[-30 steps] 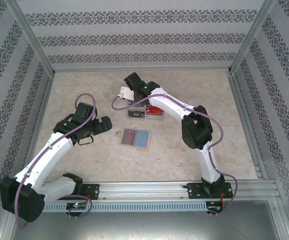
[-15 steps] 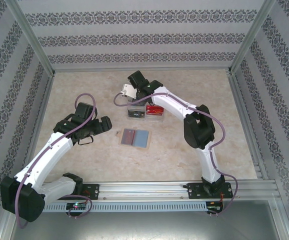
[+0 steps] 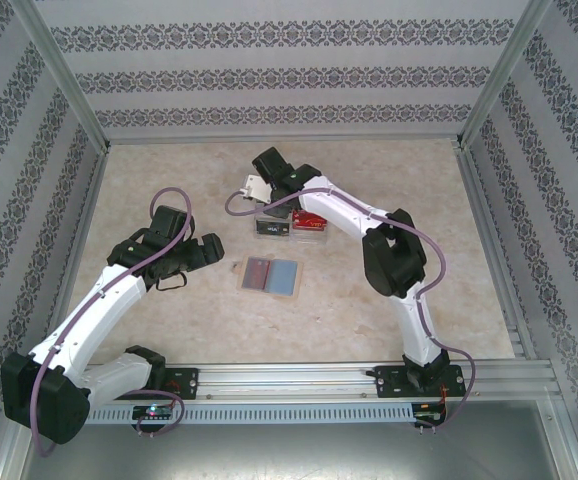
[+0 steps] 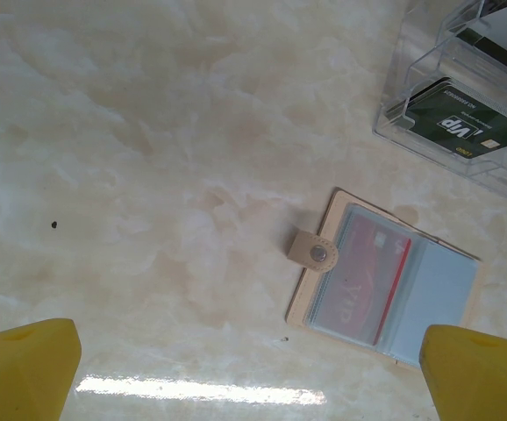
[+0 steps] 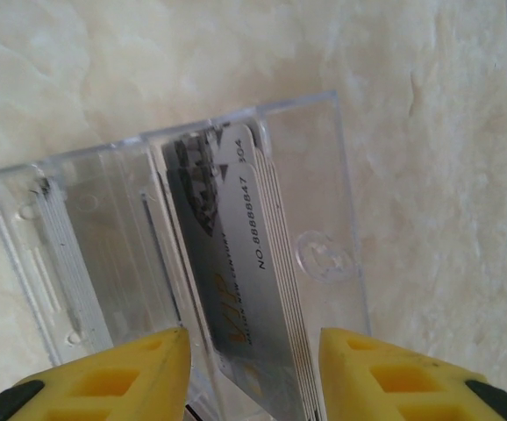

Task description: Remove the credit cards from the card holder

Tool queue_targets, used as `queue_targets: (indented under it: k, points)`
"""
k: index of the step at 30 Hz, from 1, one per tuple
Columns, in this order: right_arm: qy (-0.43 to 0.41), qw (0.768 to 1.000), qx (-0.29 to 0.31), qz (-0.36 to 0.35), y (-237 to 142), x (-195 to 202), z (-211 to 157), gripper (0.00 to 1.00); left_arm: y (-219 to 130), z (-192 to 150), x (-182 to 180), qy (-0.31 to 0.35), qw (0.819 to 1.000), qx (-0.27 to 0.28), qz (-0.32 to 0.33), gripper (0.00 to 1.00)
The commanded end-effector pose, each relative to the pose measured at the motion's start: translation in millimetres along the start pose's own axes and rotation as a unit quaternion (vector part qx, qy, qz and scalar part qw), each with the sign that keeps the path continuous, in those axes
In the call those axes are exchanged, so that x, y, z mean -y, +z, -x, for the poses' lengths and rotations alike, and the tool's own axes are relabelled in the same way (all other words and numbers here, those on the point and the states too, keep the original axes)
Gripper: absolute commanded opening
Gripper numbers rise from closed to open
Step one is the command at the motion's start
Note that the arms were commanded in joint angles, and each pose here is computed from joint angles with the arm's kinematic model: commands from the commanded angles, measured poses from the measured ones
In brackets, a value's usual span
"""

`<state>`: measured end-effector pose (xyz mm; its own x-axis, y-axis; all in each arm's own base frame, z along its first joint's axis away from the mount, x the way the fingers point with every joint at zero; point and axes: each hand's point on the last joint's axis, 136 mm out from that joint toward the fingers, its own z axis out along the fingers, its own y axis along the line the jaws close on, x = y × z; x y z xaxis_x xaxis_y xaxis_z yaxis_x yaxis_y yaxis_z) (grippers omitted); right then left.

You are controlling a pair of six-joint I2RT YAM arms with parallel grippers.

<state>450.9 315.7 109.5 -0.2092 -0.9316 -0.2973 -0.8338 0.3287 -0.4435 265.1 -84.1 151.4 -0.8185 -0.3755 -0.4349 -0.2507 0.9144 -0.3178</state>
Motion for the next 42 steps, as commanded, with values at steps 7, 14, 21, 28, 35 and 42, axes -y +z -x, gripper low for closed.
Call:
queue_targets:
  k: [7,14,21,28,35,42]
  points:
    - [0.039,0.995,-0.014,-0.093,-1,40,4,0.42,4,-1,-5,-0.007,1.0,-0.005,0.003,1.0]
    - [0.064,0.994,-0.004,-0.09,-9,44,5,0.45,6,-2,-4,-0.006,1.0,-0.007,0.0,0.99]
    - [0.1,0.992,0.028,-0.075,-31,32,4,0.45,14,-5,0,-0.002,1.0,-0.021,-0.007,1.0]
    - [0.139,0.987,0.034,-0.067,-46,14,-9,0.47,21,-3,8,0.002,0.999,-0.029,-0.018,1.0]
    - [0.266,0.96,0.068,-0.051,-80,-4,-24,0.4,29,-4,36,0.011,0.995,-0.056,-0.082,0.95]
    - [0.47,0.88,0.063,0.028,-101,-53,-53,0.3,47,-14,63,0.014,0.985,-0.103,-0.137,0.81]
